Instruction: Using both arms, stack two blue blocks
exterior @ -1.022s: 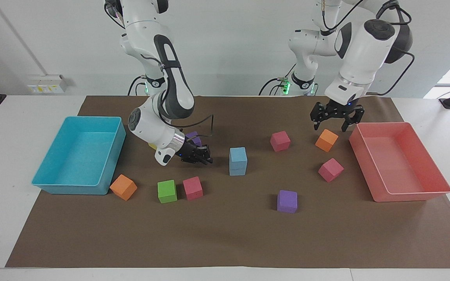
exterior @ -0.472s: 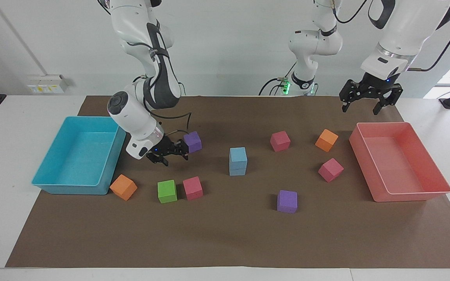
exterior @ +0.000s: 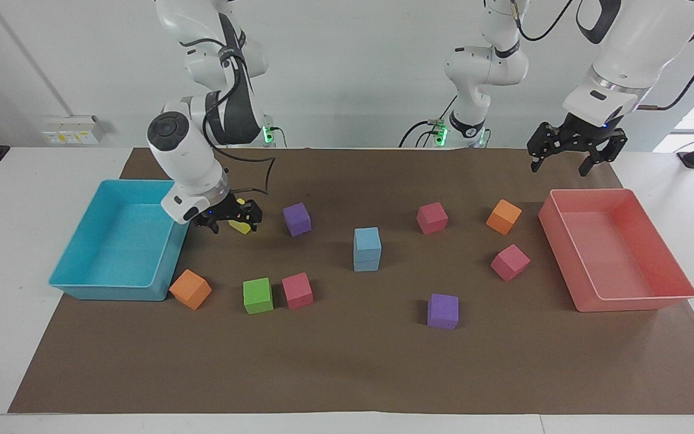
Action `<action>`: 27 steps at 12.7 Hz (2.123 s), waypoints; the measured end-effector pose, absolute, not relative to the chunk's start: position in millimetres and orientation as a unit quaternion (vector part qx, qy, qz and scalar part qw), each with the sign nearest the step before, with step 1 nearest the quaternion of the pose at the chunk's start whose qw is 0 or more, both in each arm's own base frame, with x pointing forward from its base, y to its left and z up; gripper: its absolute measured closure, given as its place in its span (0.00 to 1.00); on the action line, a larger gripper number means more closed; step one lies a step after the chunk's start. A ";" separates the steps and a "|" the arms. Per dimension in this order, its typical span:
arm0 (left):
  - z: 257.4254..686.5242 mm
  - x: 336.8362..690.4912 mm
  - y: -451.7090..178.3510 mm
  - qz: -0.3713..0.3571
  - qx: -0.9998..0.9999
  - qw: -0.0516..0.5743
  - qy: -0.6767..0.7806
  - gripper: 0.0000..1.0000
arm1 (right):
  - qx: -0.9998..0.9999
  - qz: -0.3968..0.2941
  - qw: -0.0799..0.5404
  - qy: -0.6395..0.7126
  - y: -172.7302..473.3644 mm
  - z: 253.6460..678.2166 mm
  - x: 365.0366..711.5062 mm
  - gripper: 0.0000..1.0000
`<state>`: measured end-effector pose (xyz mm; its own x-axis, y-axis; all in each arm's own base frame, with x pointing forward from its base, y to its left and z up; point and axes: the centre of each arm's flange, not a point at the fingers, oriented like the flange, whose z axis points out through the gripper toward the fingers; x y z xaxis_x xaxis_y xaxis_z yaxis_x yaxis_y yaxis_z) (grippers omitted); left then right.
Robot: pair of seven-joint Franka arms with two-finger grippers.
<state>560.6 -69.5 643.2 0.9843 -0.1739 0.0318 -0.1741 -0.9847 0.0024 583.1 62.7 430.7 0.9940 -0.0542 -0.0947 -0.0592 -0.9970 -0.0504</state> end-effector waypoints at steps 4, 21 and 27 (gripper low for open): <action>641.9 560.8 -42.4 0.007 0.998 0.005 -0.066 0.00 | -0.994 0.054 0.026 0.091 -9.7 451.4 577.0 0.00; 646.9 541.3 -48.3 -0.020 0.997 0.006 -0.075 0.00 | -0.999 -0.035 -0.012 0.027 -46.7 648.4 541.7 0.00; 648.7 536.3 -46.1 -0.015 0.997 0.012 -0.076 0.00 | -1.000 -0.023 -0.016 -0.002 -13.7 685.5 521.4 0.00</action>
